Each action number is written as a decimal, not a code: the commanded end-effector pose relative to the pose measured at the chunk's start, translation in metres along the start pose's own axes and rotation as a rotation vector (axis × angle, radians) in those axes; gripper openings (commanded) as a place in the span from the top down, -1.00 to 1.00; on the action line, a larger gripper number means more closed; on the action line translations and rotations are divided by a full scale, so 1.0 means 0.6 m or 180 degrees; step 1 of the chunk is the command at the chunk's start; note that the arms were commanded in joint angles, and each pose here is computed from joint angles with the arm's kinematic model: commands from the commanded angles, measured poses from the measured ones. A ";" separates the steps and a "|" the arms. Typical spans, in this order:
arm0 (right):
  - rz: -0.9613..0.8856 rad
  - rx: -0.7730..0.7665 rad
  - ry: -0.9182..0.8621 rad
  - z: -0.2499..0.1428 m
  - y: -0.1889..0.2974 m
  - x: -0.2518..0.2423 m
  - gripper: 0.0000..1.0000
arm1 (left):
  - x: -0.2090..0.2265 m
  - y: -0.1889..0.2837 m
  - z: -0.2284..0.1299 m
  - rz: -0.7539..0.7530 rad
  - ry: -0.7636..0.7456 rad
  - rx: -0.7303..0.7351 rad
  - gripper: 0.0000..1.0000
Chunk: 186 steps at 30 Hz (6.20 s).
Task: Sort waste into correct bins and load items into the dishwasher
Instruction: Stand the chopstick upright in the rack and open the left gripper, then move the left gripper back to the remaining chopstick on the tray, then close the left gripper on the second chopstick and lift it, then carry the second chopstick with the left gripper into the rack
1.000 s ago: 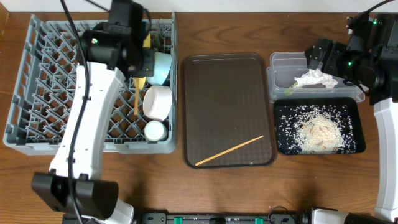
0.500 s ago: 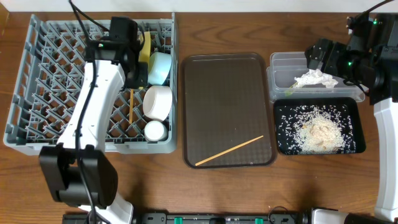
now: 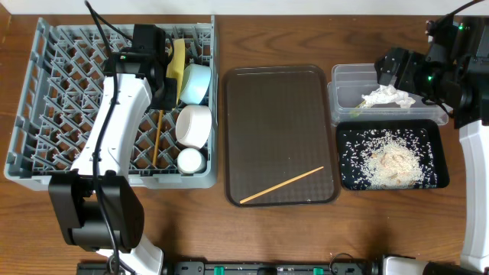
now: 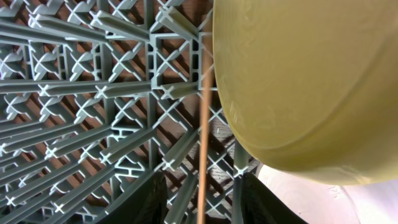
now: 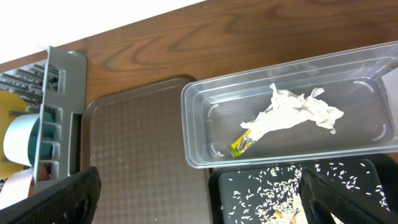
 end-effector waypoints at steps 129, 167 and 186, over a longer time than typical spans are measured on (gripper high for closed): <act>0.0004 0.0006 -0.0035 0.001 -0.001 -0.001 -0.99 | -0.570 -0.048 -0.217 -0.0965 -0.4234 0.0639 0.19; 0.0004 0.0006 -0.0035 0.001 -0.001 -0.001 -0.99 | -0.577 -0.066 -0.228 -0.0726 -0.4333 0.0704 0.35; 0.0010 0.0015 -0.0025 -0.001 -0.002 0.001 -0.99 | -0.534 0.018 -0.104 -0.0184 -0.3543 -0.0125 0.85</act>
Point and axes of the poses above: each gripper's point midway between its finger pads, its own y axis back along the fingers, its own x axis along the line the jaws close on, z = x × y, the point moved 2 cm from there along y, back along the fingers, and after that the axes turned 9 degrees about -y, right-handed, at the moved point
